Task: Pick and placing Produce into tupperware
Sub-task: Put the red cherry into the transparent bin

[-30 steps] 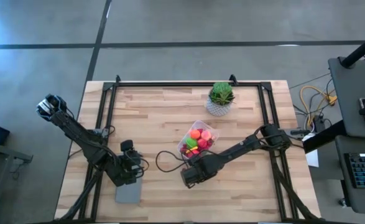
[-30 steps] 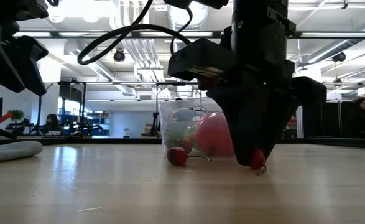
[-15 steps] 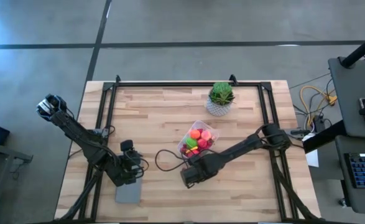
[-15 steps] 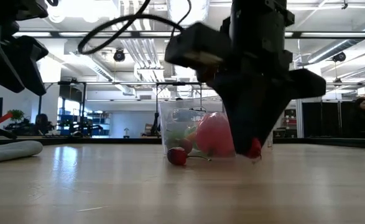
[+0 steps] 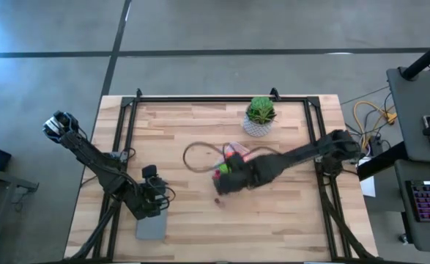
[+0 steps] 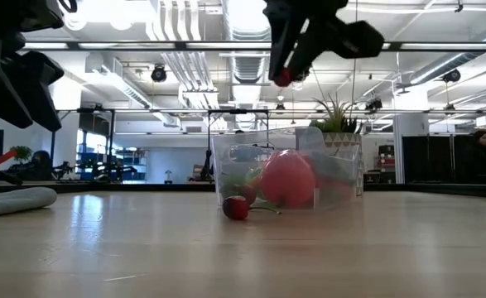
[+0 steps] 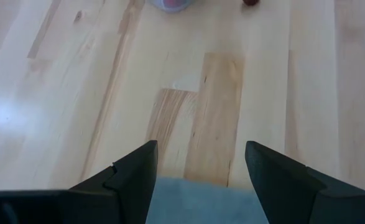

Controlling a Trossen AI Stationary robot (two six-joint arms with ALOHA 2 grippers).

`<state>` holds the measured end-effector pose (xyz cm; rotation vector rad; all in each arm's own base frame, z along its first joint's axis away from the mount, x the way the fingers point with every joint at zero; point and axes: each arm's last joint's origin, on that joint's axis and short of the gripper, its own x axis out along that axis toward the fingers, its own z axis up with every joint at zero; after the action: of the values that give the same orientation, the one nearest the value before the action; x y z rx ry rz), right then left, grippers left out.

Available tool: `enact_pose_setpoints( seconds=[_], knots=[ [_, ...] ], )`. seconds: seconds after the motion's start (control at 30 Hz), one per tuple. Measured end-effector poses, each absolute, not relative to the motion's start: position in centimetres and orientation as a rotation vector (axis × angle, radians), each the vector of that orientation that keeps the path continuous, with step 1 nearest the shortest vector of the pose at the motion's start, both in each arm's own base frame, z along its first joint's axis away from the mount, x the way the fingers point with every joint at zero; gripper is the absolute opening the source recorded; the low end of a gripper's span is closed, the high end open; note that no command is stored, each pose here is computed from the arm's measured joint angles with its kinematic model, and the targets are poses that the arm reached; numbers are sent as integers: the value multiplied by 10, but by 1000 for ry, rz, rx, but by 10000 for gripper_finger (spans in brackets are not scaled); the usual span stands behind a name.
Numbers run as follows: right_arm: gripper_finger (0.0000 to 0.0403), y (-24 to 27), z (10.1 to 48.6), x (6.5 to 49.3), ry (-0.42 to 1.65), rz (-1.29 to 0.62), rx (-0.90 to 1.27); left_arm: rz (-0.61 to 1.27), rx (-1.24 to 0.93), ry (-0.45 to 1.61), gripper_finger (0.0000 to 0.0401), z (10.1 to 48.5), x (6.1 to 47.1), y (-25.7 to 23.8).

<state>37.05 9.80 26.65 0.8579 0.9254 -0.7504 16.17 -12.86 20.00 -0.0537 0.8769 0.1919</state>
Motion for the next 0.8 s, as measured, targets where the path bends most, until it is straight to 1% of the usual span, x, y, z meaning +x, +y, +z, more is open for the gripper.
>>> enact_pose_setpoints(
  seconds=[0.1, 0.23, 0.43, 0.53, 0.63, 0.73, 0.8],
  knots=[
    [78, 75, 262, 370, 1001, -790, 809, 190, -65, 861, 228, 198, 162, -129],
    [123, 57, 253, 370, 1075, -847, 789, 184, -90, 844, 228, 194, 163, -129],
    [196, 60, 254, 369, 1027, -888, 775, 177, -94, 818, 228, 191, 164, -130],
    [220, 69, 259, 365, 1016, -868, 781, 140, -10, 762, 228, 191, 168, -131],
    [235, 85, 266, 359, 990, -839, 766, 62, 145, 711, 228, 193, 178, -132],
    [244, 102, 277, 348, 914, -848, 776, -14, 254, 648, 228, 196, 196, -129],
    [247, 112, 287, 338, 851, -866, 796, -79, 267, 624, 228, 196, 210, -124]
  ],
)
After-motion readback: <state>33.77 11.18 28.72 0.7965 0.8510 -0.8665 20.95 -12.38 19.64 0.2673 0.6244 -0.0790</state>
